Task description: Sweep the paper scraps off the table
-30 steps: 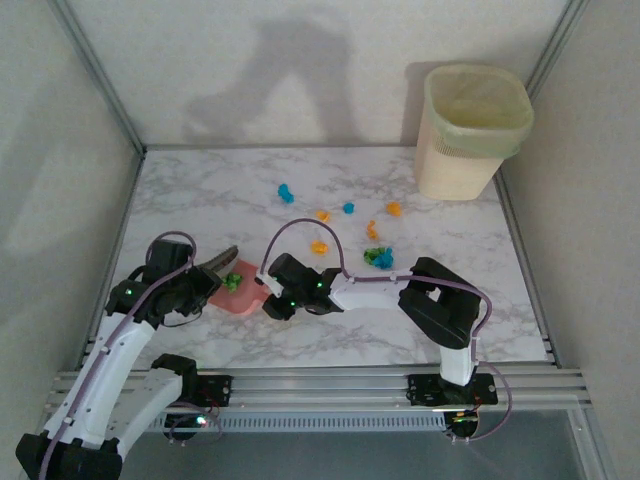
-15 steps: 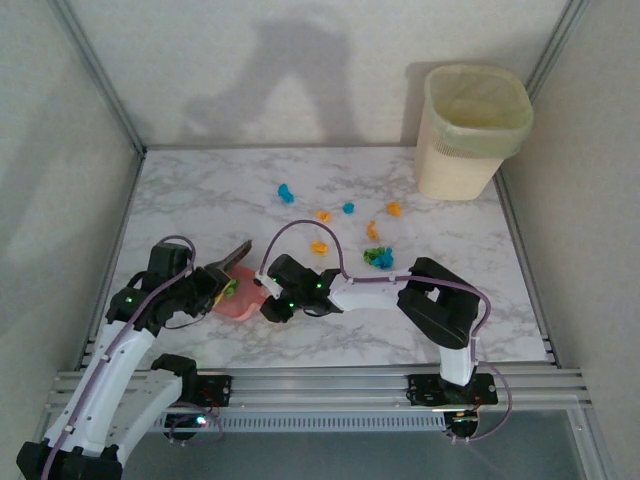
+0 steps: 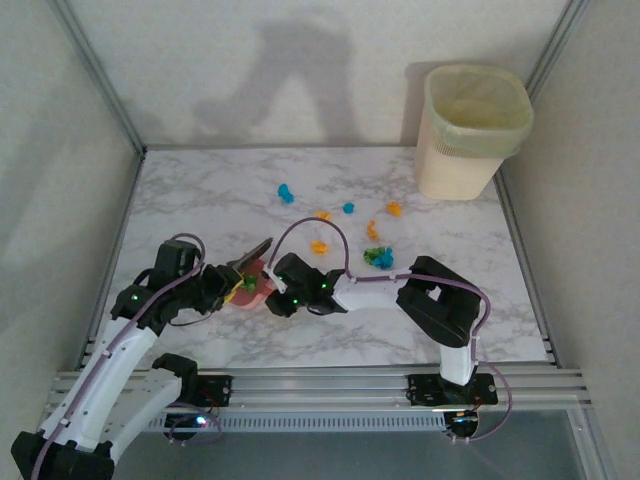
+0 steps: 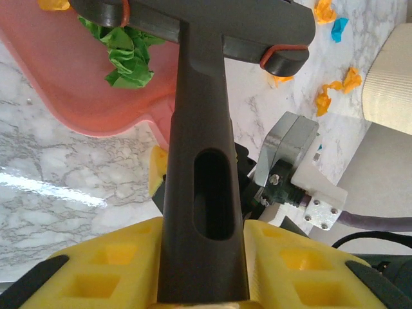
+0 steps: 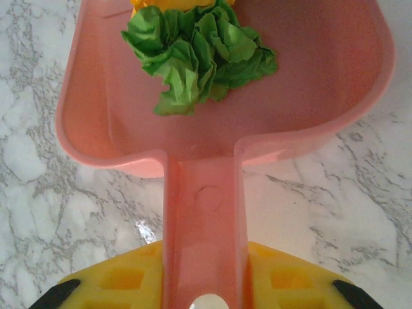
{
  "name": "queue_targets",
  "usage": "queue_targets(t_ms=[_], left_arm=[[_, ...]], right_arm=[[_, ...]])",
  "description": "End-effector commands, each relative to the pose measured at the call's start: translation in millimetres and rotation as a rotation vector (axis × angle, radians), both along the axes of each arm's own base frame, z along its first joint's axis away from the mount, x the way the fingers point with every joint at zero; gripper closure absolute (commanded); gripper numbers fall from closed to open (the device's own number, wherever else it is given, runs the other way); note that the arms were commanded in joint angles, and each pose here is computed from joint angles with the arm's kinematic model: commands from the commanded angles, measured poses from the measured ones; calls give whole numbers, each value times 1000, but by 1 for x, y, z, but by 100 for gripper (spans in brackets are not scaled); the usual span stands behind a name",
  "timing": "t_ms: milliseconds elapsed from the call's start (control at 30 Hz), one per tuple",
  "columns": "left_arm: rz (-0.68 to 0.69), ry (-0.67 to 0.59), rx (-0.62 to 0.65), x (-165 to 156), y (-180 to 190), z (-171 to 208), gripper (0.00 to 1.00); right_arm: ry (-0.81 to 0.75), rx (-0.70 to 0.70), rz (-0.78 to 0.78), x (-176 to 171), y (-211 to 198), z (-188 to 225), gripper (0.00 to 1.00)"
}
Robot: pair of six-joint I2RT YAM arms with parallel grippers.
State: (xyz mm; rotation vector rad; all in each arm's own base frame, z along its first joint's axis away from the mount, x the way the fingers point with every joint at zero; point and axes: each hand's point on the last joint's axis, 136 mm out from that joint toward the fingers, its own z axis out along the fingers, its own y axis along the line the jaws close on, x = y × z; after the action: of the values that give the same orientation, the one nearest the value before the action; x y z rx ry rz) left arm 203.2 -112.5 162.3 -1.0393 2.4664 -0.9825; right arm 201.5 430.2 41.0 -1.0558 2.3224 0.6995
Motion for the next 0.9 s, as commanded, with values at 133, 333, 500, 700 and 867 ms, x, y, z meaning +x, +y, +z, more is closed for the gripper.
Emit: queue_targets(t_ms=[133,333,500,700,867], left_arm=[[-31,-40,-14,7,-8,11,100],[-41,-120,-25,18,-11,30,100],[-46,-143,-29,25,-13,35,100],[-42,-194,-41,36,-15,55,100],[-48,-198,-34,40,-17,56,100]], right_arm=[[-48,-1,-93,13,-22,1,100],[-93,38,-105,15,-26,11,100],[-130,68,-118,18,-31,19,100],[-167,117,-113,17,-32,29,100],[-195,136,-115,18,-35,34,100]])
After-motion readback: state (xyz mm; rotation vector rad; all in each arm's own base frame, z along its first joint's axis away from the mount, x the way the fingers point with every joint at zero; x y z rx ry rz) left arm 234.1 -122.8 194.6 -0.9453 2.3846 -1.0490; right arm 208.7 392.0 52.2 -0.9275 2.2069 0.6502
